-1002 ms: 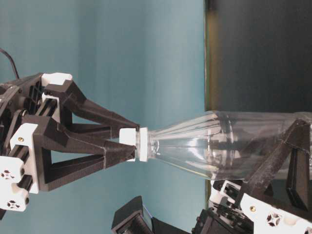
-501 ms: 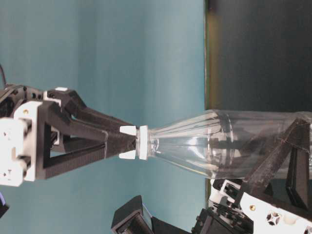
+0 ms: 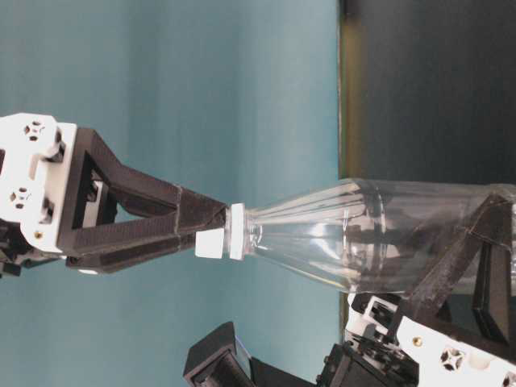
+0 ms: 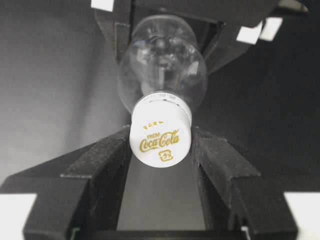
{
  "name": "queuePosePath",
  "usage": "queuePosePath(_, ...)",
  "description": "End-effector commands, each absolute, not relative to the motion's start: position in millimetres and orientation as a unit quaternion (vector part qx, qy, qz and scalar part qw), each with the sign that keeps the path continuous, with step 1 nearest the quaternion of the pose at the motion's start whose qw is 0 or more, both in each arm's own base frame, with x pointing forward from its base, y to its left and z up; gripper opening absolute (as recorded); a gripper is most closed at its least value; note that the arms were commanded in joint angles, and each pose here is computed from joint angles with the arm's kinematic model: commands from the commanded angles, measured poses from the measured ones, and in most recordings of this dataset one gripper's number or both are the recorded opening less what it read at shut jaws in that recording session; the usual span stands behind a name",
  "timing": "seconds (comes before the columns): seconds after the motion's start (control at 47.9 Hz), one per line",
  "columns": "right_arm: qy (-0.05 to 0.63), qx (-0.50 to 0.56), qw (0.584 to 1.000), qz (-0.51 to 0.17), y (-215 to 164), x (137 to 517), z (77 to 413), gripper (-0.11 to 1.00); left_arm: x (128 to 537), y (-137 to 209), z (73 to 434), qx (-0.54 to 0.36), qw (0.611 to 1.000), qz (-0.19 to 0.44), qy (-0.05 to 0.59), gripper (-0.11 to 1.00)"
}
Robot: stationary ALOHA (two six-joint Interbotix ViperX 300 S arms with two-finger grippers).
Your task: Open the bottle cap by holding the bottle with the left arm and twisting the cap with the right arm.
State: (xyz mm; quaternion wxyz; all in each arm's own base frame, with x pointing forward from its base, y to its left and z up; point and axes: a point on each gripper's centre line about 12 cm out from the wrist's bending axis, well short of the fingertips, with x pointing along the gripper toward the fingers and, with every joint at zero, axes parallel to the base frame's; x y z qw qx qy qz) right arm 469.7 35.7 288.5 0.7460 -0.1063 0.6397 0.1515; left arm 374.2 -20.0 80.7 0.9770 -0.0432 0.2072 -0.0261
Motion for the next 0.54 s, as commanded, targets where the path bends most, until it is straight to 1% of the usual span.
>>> queuePosePath(0.0,0.631,-0.132,0.745,0.171,54.2,469.1,290.3,0.37,374.7,-25.4,78.6,-0.043,0.976,-0.033,0.212,0.82)
queuePosePath(0.292,0.631,-0.13,0.746,0.166,54.3,468.9,290.0,0.37,374.7,-25.4,78.6,-0.042,0.976,-0.033,0.212,0.82)
queuePosePath(0.522,0.634,-0.107,0.752,0.144,48.4,469.6,291.2,0.37,374.7,-25.4,78.6,-0.042,0.976,-0.033,0.212,0.82)
